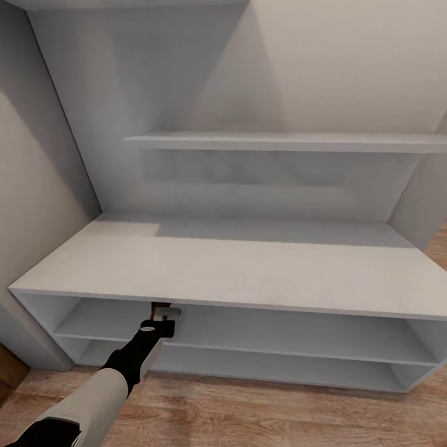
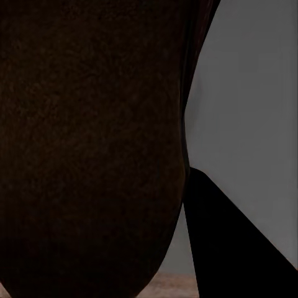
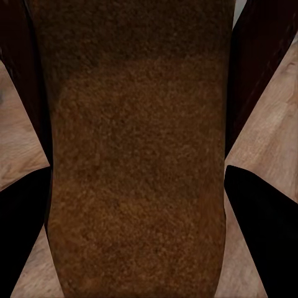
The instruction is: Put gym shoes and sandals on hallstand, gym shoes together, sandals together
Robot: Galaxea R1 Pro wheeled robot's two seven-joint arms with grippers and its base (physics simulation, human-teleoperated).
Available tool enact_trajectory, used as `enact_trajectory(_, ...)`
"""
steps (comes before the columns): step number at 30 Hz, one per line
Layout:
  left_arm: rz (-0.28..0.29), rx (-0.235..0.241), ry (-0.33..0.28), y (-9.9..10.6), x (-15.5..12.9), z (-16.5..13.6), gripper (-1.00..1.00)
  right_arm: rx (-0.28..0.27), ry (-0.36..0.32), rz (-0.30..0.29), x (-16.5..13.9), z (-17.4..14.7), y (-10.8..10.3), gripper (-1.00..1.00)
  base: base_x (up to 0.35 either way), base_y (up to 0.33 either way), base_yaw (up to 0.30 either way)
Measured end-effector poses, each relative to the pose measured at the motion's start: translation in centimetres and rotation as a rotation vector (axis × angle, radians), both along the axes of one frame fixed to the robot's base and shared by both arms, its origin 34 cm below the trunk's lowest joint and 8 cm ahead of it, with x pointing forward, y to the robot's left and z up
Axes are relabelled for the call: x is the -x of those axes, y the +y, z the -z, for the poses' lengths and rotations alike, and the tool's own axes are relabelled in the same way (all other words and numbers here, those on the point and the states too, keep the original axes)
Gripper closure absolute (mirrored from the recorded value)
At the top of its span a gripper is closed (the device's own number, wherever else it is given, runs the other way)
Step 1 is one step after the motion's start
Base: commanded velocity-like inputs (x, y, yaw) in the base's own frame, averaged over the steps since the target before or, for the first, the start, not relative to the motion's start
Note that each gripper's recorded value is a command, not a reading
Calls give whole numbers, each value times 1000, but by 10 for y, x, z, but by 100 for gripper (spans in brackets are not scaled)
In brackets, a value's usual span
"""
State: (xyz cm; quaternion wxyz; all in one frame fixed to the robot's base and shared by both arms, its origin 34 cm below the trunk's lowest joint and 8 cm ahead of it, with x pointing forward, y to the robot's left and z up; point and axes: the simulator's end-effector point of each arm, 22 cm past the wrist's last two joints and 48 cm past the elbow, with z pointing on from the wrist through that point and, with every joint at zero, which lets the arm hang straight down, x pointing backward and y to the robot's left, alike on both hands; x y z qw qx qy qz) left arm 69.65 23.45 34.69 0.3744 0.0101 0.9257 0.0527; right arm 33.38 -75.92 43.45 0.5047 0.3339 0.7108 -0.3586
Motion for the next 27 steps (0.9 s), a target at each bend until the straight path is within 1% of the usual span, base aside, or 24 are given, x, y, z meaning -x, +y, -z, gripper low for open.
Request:
enact_trajectory(6,0,-1,3,1,0,0,100,0,0,0,0,0,0,100,0,0,0)
enact_trajectory(7,-1,-2,2,2,-1,-1,-100,0,0,0,0,0,0,100,0,0,0)
enact_trajectory(24,-2,-4,-2,3,-2,-2,-100,0,0,0,0,0,0,100,-2,0,0)
enact_trajectory(27,-2,-4,-1,3,-2,-1,-100,0,0,0,0,0,0,100,-175,38,0)
